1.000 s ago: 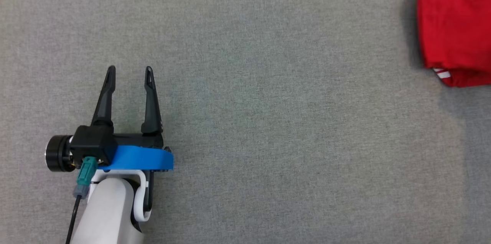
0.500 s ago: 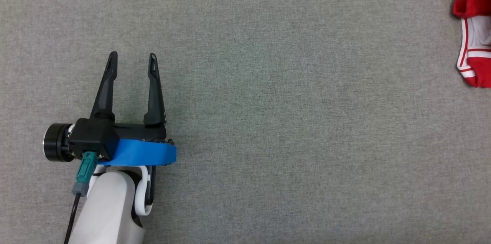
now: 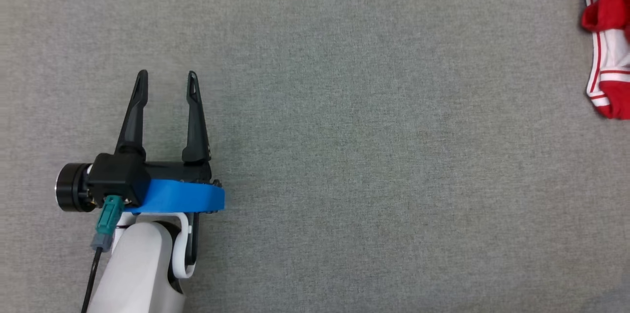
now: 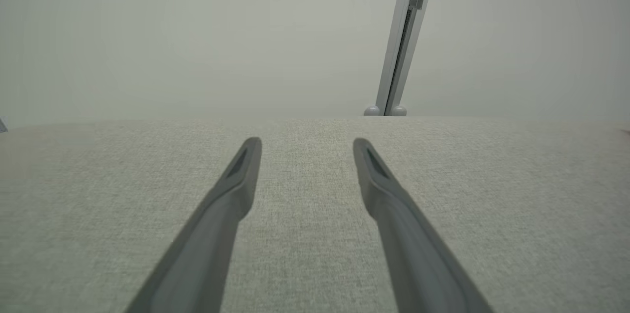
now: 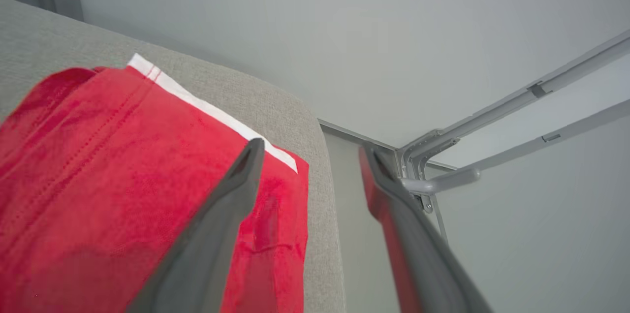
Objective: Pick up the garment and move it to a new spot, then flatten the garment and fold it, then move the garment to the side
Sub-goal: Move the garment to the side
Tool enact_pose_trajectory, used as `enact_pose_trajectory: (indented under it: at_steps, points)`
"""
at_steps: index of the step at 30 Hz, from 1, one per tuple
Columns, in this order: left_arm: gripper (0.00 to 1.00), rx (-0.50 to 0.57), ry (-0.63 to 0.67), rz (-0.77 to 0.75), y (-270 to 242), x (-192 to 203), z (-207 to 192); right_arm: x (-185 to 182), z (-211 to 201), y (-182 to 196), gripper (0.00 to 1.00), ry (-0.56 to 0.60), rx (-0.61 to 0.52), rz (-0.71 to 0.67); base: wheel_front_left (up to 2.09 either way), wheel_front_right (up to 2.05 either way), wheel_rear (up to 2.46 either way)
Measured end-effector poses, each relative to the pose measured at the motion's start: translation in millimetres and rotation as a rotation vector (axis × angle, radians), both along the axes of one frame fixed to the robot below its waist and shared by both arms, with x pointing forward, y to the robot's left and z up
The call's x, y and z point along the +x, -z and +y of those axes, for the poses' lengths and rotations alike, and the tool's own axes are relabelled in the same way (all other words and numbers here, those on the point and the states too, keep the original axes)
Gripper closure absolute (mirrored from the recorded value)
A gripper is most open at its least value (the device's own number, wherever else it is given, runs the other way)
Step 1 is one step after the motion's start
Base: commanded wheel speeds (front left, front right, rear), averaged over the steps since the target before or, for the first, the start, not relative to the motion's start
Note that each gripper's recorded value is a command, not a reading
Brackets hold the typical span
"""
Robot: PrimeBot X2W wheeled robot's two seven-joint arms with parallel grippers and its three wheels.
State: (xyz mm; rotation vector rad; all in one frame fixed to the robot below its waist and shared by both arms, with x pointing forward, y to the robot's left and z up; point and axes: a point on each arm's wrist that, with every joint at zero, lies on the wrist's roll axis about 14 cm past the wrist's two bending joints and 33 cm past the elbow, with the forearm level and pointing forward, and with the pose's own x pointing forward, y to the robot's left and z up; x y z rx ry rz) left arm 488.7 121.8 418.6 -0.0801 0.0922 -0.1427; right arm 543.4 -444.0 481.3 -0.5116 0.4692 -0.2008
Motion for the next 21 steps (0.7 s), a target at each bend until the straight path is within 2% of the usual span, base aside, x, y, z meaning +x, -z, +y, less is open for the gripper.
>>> enact_pose_trajectory:
  at_steps: [4,9,16,21]
  points:
    - [0.0,-0.006,-0.024,-0.011,-10.0,-8.4,7.3,6.3,20.6,-17.1,0.0,-0.038,0.052,-0.108,0.0,0.0,0.0]
    - [0.0,-0.009,-0.055,-0.02,-21.7,-24.0,17.4,14.6,63.4,-47.0,0.0,-0.138,0.116,-0.261,0.0,0.0,0.0]
    - [0.0,0.0,-0.103,-0.046,-40.8,-50.8,35.7,10.4,146.2,-66.7,0.0,-0.288,0.26,-0.397,0.0,0.0,0.0]
    - [0.0,0.005,-0.134,-0.06,-51.3,-70.3,48.3,-6.2,202.4,-73.9,0.0,-0.369,0.371,-0.451,0.0,0.0,0.0]
